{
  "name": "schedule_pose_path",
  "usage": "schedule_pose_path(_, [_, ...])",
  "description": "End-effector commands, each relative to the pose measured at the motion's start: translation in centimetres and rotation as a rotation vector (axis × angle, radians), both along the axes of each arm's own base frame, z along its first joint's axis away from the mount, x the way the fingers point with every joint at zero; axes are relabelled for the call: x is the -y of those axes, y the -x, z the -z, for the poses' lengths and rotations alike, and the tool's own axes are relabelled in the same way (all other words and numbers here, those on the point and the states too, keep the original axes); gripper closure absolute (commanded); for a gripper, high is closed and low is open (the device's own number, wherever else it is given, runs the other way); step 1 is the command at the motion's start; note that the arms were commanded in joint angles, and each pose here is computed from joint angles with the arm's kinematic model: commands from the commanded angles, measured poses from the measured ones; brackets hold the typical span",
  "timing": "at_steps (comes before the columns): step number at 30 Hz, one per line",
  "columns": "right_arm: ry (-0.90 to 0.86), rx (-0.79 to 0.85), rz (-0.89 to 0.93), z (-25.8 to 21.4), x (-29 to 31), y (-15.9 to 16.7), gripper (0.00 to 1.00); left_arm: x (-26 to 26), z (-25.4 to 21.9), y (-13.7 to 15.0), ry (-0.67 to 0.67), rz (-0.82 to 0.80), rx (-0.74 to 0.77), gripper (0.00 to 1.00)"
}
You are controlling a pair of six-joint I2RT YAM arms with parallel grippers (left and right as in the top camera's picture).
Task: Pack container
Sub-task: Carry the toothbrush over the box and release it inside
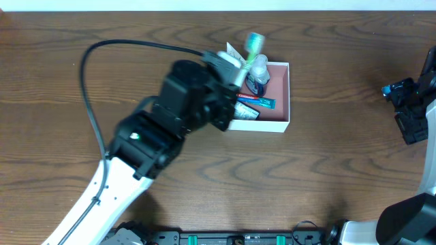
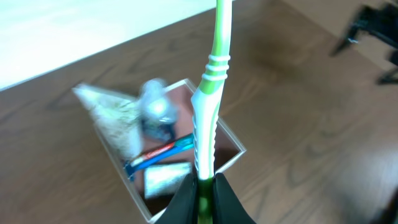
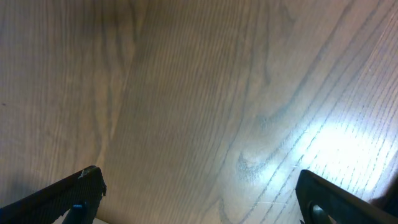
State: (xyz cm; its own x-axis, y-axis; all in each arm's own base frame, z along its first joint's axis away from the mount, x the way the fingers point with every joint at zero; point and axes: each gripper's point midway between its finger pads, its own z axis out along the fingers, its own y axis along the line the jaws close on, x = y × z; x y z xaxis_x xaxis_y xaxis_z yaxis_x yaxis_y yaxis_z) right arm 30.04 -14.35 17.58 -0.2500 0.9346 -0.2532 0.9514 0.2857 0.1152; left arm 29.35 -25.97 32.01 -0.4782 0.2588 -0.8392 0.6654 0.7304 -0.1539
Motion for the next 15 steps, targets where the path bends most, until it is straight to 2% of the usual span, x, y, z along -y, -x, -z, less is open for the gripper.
schedule_pose_path(1, [0.005,-0.008,0.022,0.1,0.4,0.2,0.01,2.5,1.6,-0.3,-0.042,0.075,0.011,0.93])
schedule_pose_path(8, [0.005,-0.008,0.022,0.1,0.4,0.2,0.01,5.4,8.1,-3.4,-0.148,0.121,-0.039,0.93])
schedule_pose_path(11, [0.005,-0.009,0.022,0.1,0.4,0.2,0.01,6.3,11.2,-4.4,-0.212,0.16,-0.044,0.88])
schedule_pose_path(15, [0.005,-0.008,0.022,0.1,0.4,0.2,0.01,6.9,14.2,-5.3,-0.254,0.179,-0.068,0.86])
